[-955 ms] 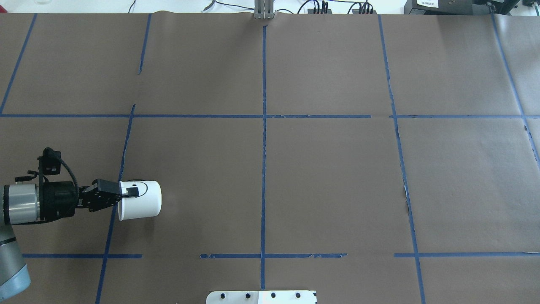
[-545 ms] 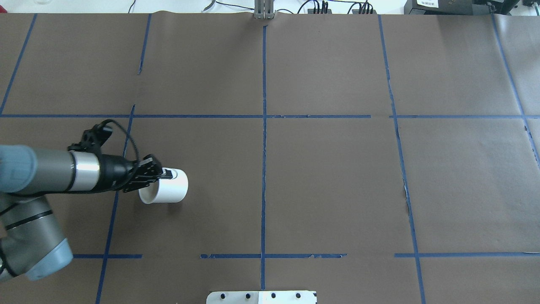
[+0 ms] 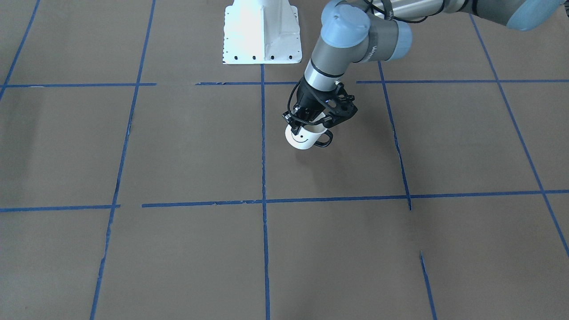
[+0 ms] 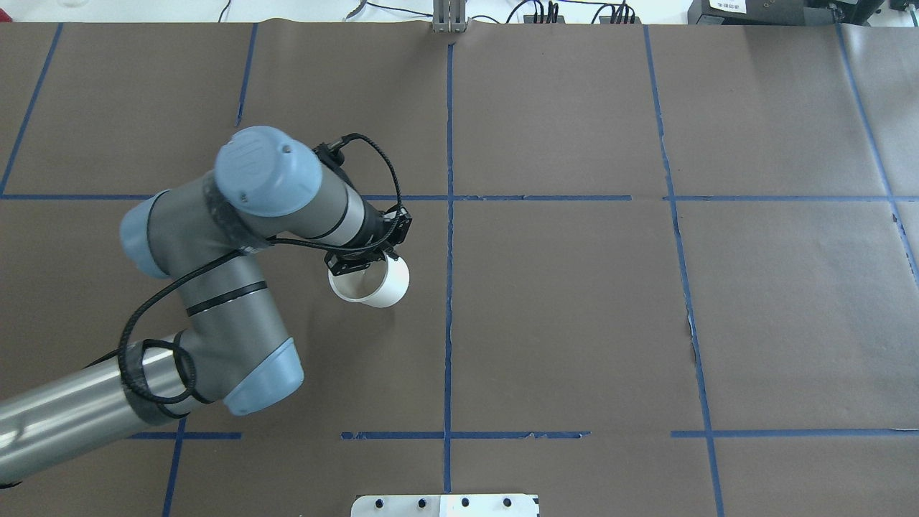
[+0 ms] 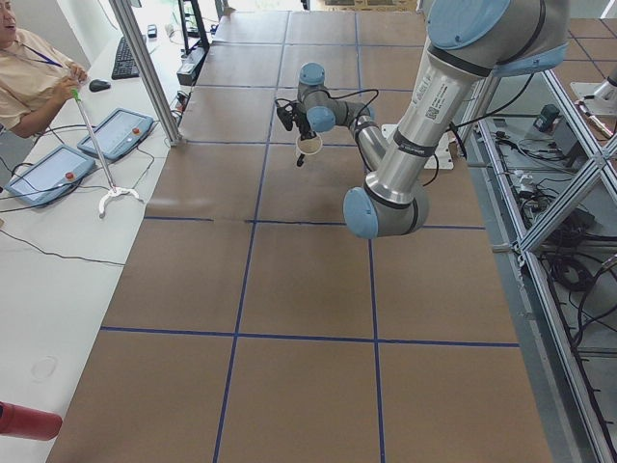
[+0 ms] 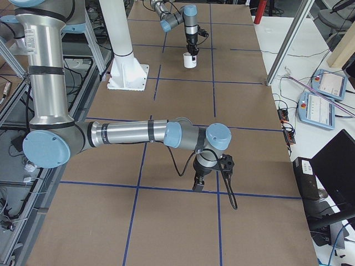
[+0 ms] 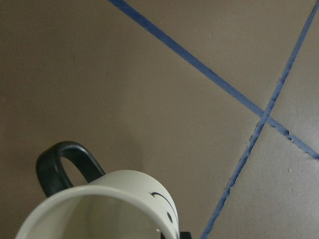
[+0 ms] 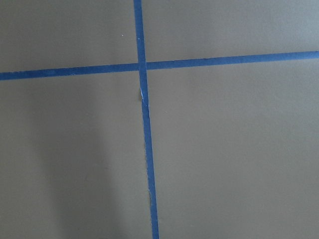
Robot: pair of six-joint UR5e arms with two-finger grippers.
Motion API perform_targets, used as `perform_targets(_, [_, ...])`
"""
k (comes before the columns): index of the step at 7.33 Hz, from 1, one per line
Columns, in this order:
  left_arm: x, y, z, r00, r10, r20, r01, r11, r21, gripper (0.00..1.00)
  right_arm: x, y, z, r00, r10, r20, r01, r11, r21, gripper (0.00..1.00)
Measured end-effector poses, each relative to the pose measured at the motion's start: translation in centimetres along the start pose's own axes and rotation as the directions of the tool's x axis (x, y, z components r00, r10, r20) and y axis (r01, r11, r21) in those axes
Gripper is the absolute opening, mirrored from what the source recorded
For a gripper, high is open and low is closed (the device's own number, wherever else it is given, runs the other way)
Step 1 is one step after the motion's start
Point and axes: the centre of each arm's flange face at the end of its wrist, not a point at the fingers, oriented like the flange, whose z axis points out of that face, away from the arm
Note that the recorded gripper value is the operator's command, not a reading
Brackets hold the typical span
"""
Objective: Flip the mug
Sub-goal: 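Lift the mug with the left gripper and carry it toward the table center, then rotate the mug upright, set it down, and open the left gripper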
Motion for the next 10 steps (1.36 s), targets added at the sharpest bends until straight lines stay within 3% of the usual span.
perform_targets(2, [6.3, 2.1, 1.7, 0.992, -0.041, 0.12, 0.039, 0.999, 0.023, 0.0, 0.0, 0.0, 0.0, 1.0, 0.0, 0.0, 0.0, 1.0, 0.0, 1.0])
perform_targets(4, [9.0, 4.8, 4.3, 0.983, -0.038, 0.178, 0.036, 0.999, 0.014, 0.0, 0.0, 0.0, 0.0, 1.0, 0.0, 0.0, 0.0, 1.0, 0.0, 1.0])
perform_targets(5, [9.1, 5.8, 5.5, 0.98, -0.034, 0.199, 0.033, 0.999, 0.008, 0.45, 0.0, 0.0, 0.0, 1.0, 0.0, 0.0, 0.0, 1.0, 0.0, 1.0])
perform_targets(6, [9.0, 6.5, 6.3, 0.977, -0.029, 0.212, 0.029, 1.0, 0.003, 0.76, 0.0, 0.0, 0.0, 1.0, 0.0, 0.0, 0.0, 1.0, 0.0, 1.0])
perform_targets(7, [8.8, 6.7, 6.7, 0.976, -0.026, 0.215, 0.024, 1.0, 0.011, 0.99, 0.0, 0.0, 0.0, 1.0, 0.0, 0.0, 0.0, 1.0, 0.0, 1.0])
perform_targets(9, [8.7, 7.0, 5.0, 0.985, -0.005, 0.173, 0.001, 1.0, 0.028, 1.0, 0.0, 0.0, 0.0, 1.0, 0.0, 0.0, 0.0, 1.0, 0.0, 1.0])
perform_targets(10, [7.5, 7.1, 2.1, 0.993, 0.026, 0.119, -0.028, 0.999, 0.016, 1.0, 0.0, 0.0, 0.0, 1.0, 0.0, 0.0, 0.0, 1.0, 0.0, 1.0])
